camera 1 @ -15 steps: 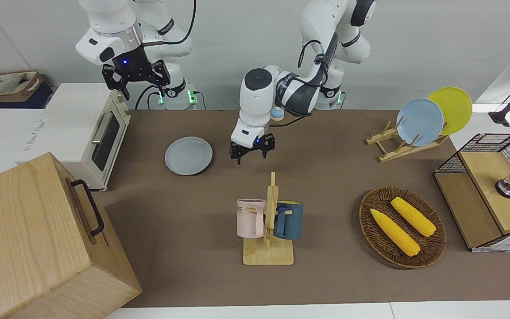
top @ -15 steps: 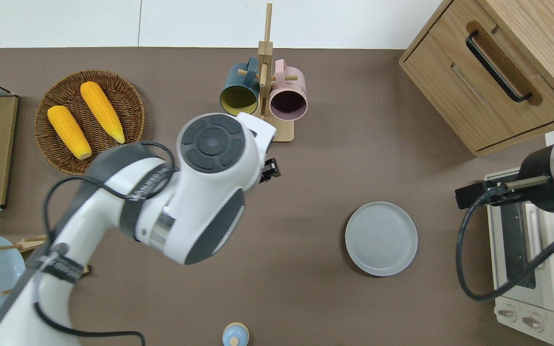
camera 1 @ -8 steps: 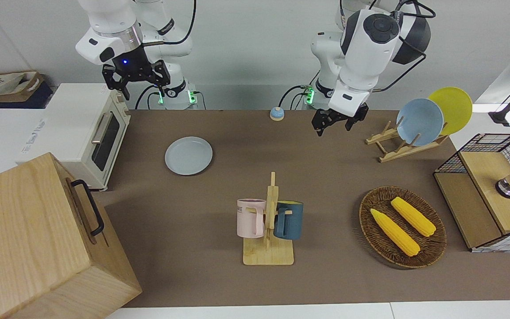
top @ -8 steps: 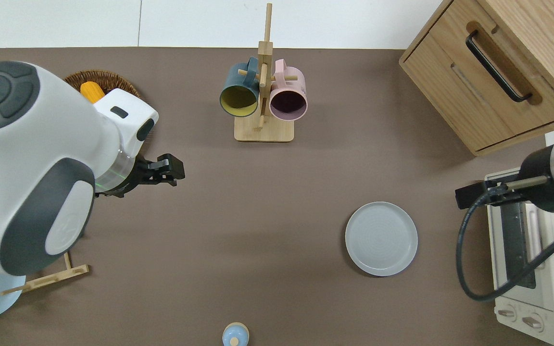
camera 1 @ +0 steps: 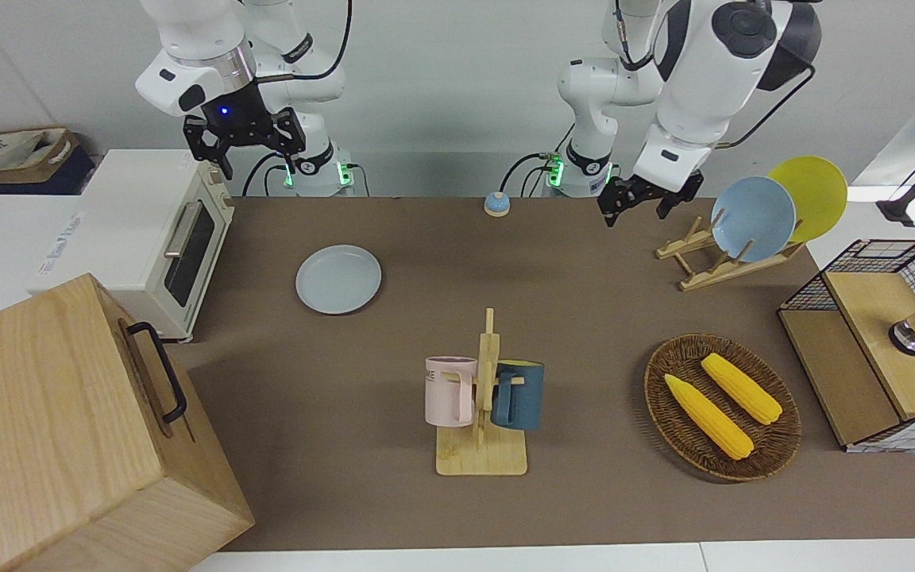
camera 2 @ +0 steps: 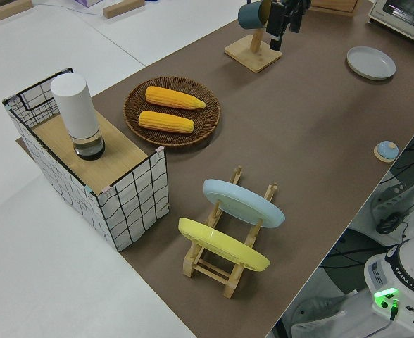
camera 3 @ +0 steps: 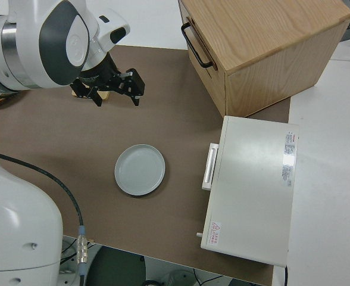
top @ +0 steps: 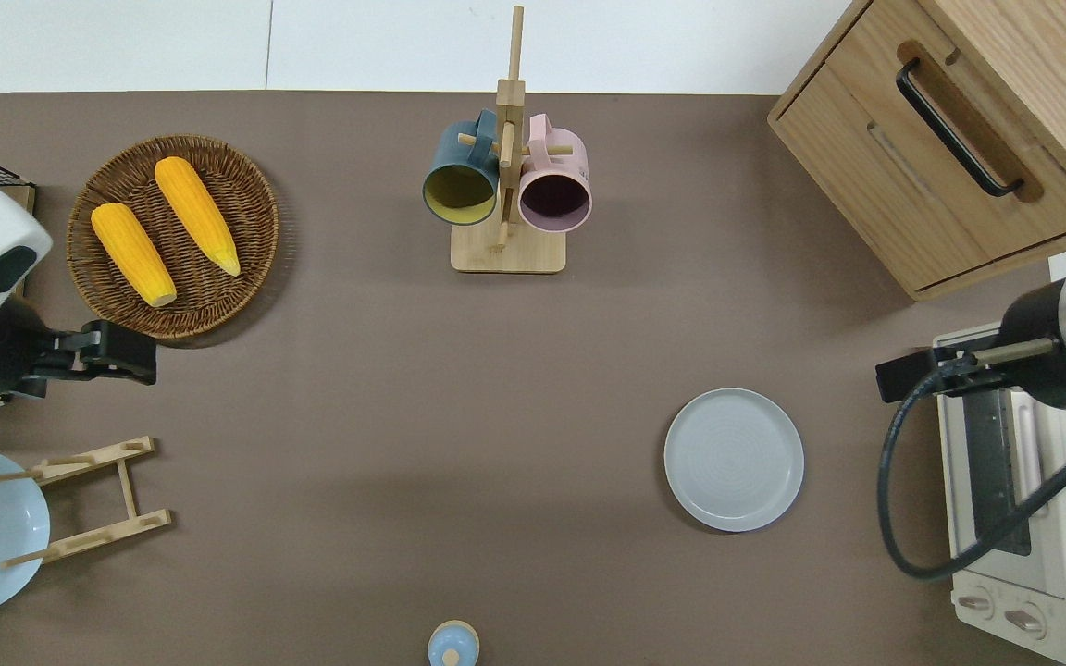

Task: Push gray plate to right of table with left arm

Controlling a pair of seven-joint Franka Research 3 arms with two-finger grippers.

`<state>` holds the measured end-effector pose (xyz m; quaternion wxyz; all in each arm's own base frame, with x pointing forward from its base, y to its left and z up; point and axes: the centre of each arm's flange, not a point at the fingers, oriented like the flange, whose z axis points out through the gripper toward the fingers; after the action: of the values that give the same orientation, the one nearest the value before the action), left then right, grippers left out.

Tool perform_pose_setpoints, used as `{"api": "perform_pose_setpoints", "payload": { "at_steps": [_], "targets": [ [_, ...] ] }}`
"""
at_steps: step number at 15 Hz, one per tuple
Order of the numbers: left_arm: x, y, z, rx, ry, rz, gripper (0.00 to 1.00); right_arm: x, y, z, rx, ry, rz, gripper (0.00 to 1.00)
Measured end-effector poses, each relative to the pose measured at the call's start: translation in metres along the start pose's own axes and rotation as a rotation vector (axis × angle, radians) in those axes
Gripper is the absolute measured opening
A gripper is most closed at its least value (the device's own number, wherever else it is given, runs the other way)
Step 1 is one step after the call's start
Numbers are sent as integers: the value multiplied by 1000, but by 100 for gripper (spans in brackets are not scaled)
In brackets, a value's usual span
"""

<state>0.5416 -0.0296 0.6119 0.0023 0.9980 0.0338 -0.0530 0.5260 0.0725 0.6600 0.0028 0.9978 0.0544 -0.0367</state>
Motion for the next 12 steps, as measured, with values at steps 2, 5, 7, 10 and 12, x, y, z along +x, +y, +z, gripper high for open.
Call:
{"api": "perform_pose_setpoints", "payload": {
  "at_steps": [2,5,7,10,12],
  "targets": [
    [-2,-20,0,-2,-5,18,100,0,0,0,0,0,0,99],
    [-10,-36,9,-3,-24,43,100,0,0,0,0,0,0,99],
    [-16,-37,15,-5,-37,50,100,0,0,0,0,0,0,99],
    [-21,-34,25,-4,-41,55,100,0,0,0,0,0,0,99],
    [-20,-32,33,-4,-28,58,100,0,0,0,0,0,0,99]
  ]
}}
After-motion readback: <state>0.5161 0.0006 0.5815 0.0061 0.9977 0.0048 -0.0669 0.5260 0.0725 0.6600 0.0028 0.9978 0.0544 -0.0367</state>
